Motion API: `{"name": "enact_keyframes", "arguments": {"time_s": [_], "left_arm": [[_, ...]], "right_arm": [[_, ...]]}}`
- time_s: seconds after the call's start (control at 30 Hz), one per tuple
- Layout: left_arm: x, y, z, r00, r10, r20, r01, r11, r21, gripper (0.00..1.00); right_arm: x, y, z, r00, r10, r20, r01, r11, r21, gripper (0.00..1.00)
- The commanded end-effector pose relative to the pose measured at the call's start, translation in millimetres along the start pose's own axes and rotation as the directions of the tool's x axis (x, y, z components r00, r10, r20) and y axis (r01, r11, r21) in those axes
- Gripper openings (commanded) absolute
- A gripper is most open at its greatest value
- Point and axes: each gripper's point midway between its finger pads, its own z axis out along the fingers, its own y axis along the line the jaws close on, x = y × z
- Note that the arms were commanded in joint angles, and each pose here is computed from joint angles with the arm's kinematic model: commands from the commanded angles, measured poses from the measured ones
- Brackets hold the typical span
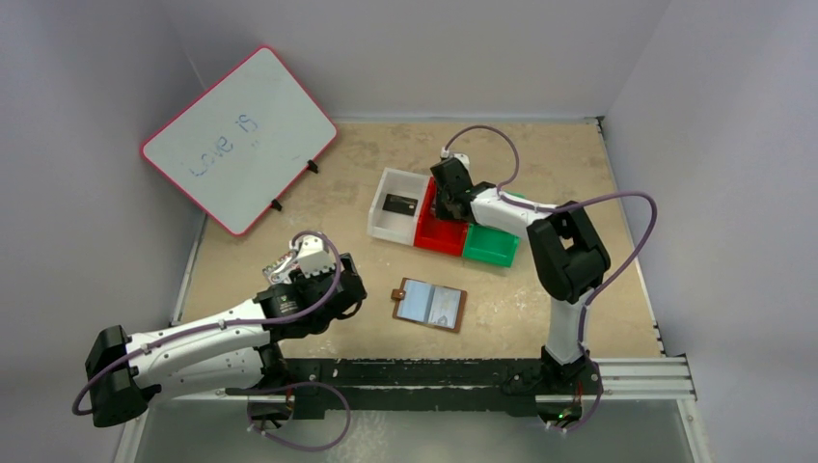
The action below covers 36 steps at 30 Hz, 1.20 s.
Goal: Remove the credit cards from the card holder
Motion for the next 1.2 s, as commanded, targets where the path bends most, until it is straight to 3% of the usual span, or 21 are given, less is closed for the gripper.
{"name": "enact_keyframes", "arguments": {"time_s": [0.0, 0.27, 0.7, 1.17], "left_arm": [[-8.3, -6.6, -3.5, 0.998, -0.053, 0.016, 0.052, 0.998, 0.023, 0.78], [-4.9, -11.6, -2.2, 0.999, -0.053, 0.001, 0.053, 0.998, 0.034, 0.78], [-4.6, -13.3, -4.9, 0.997, -0.073, -0.011, 0.074, 0.996, 0.047, 0.77], [-3.2, -12.7, -5.9, 0.996, -0.088, -0.020, 0.089, 0.995, 0.049, 0.76]], "right_arm": [[-27.3, 9.3, -22.8, 0.997, 0.044, 0.068, -0.040, 0.997, -0.063, 0.00], [-15.4, 11.1, -41.0, 0.999, 0.010, 0.048, -0.004, 0.992, -0.125, 0.06], [27.1, 28.0, -26.5, 0.998, -0.053, -0.039, 0.045, 0.980, -0.194, 0.05], [66.8, 41.7, -37.0, 0.970, -0.239, -0.040, 0.217, 0.929, -0.299, 0.01]]}}
